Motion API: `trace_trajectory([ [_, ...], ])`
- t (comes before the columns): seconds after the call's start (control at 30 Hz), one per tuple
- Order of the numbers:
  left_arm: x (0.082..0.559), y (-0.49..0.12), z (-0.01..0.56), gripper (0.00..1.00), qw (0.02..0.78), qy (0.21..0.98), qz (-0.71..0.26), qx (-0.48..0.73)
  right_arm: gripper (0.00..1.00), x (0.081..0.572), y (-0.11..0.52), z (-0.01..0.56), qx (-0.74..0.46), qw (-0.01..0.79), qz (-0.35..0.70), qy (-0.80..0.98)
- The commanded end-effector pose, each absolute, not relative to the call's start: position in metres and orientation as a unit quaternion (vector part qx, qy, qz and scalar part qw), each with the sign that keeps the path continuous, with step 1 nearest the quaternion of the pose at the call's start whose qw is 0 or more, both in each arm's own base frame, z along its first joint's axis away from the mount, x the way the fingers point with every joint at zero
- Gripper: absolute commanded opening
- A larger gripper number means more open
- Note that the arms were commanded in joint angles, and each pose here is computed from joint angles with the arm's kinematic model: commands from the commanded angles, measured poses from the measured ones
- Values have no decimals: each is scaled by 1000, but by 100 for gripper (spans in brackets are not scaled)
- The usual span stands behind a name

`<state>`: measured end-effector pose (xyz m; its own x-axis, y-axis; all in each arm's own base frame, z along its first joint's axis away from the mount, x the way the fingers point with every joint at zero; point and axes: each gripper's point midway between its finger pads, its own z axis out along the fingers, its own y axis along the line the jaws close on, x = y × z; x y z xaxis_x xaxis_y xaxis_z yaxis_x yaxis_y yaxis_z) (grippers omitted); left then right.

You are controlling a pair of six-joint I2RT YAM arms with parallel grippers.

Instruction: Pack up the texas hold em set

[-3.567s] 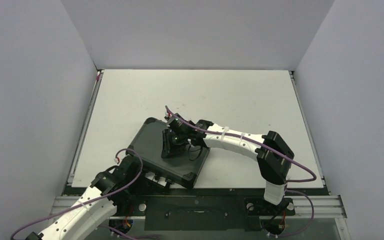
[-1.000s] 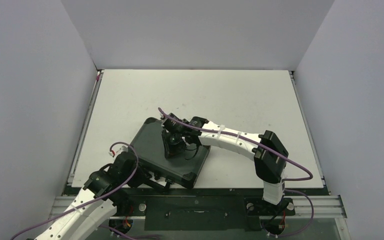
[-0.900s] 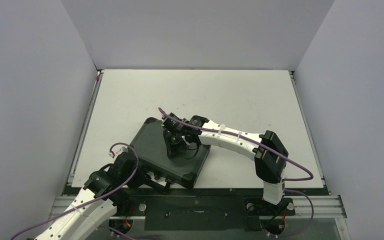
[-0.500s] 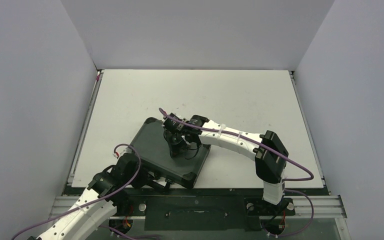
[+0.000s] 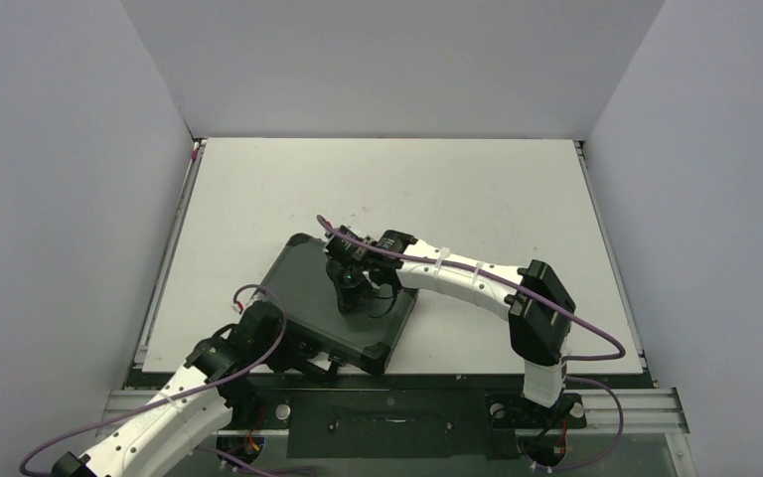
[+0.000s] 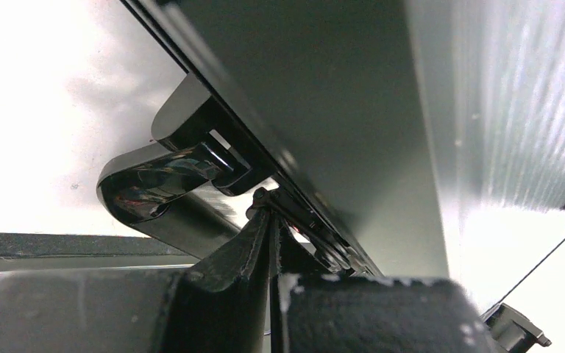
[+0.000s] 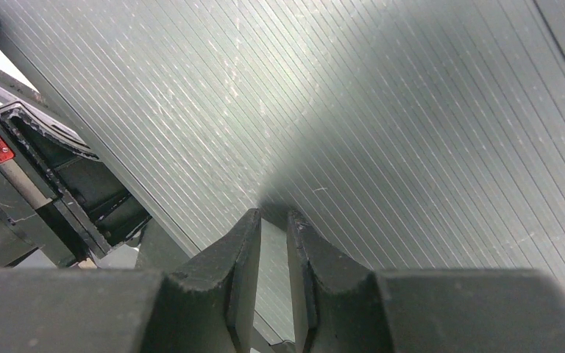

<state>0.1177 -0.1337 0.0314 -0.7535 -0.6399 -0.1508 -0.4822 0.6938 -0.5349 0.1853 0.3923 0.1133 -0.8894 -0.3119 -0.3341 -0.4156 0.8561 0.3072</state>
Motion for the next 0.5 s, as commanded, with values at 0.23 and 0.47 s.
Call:
trace_trajectory([
  [0.23,123,-128,20,0,164,907,-208,-328,18,174,348,65,-203,96,94,970],
  [0.47,119,-121,6,0,155,912,-175,-337,18,170,341,62,-201,93,92,971],
])
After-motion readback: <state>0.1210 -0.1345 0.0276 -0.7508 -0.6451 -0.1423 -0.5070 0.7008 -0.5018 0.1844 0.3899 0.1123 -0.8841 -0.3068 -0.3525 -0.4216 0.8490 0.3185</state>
